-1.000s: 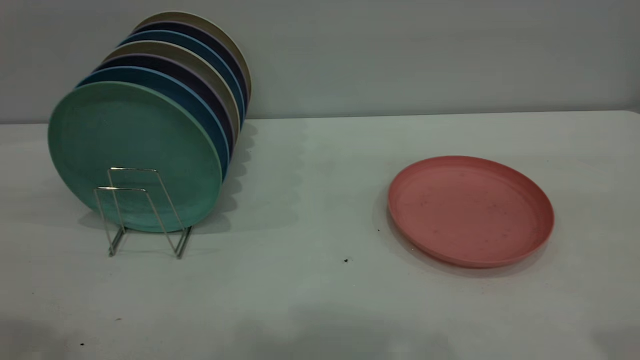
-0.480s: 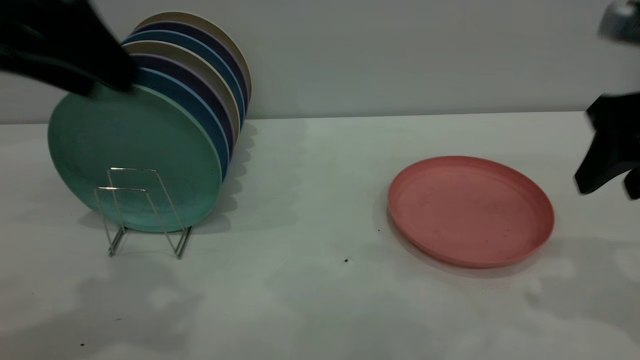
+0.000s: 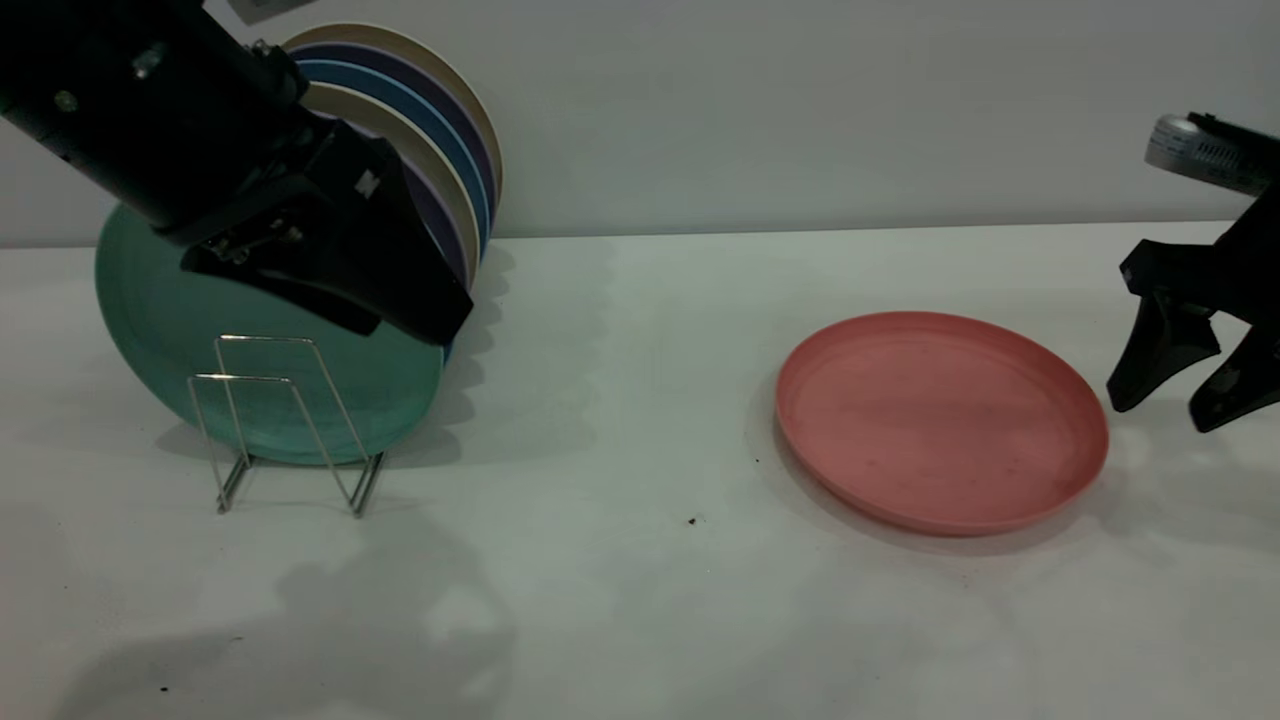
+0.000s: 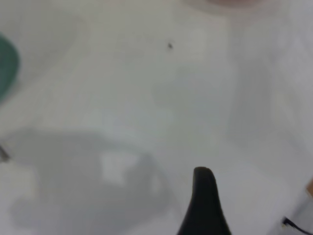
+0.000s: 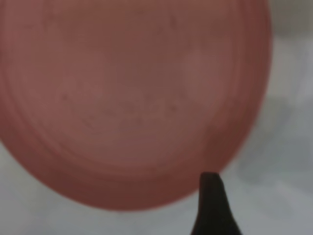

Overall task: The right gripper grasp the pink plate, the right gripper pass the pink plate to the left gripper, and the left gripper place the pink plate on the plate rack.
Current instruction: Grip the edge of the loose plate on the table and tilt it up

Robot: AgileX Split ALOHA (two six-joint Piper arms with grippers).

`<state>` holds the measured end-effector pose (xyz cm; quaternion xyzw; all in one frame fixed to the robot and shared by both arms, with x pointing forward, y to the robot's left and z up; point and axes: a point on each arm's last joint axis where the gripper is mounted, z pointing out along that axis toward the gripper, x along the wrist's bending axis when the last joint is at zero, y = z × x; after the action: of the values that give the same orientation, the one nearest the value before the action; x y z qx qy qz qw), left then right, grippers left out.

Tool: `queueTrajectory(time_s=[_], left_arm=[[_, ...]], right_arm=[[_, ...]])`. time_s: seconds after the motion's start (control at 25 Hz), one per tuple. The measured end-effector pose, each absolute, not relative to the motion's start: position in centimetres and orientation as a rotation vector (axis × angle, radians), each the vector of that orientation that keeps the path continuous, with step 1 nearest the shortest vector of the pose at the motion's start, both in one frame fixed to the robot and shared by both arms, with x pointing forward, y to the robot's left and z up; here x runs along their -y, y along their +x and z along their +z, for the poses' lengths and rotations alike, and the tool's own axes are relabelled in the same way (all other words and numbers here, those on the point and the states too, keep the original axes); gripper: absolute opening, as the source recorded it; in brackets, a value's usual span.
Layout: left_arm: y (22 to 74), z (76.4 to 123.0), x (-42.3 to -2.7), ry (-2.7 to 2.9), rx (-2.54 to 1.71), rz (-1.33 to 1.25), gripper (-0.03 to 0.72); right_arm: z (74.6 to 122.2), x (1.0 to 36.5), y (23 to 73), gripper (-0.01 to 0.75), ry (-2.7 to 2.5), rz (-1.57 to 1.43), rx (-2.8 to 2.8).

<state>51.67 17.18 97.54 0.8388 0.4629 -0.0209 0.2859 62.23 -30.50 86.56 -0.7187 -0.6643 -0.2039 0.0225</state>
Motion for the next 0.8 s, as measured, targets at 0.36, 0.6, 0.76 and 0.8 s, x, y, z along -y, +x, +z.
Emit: queueTrajectory(time_s=[0.36,0.6,0.76,0.8], left_arm=[[52.1,97.7,-17.3,2.218,-1.245,0.006,0.592],[52.2,97.7,-17.3,2.208,-1.251,0.012,0.592],[52.2,97.7,-17.3,2.207,-1.251,0.016,0.592],[52.3,97.7,-17.3,2.205,-1.252,0.019,0.592]], right_arm=[[82.6,32.5,64.0,0.529,-2.155,-0.775,1.866],[80.3,32.1,63.9,0.528,-2.108,-0.811,1.814],[79.5,31.9,63.9,0.48,-2.101,-0.816,1.801],[79.4,31.9,63.9,0.452,-2.102,-0.817,1.797]])
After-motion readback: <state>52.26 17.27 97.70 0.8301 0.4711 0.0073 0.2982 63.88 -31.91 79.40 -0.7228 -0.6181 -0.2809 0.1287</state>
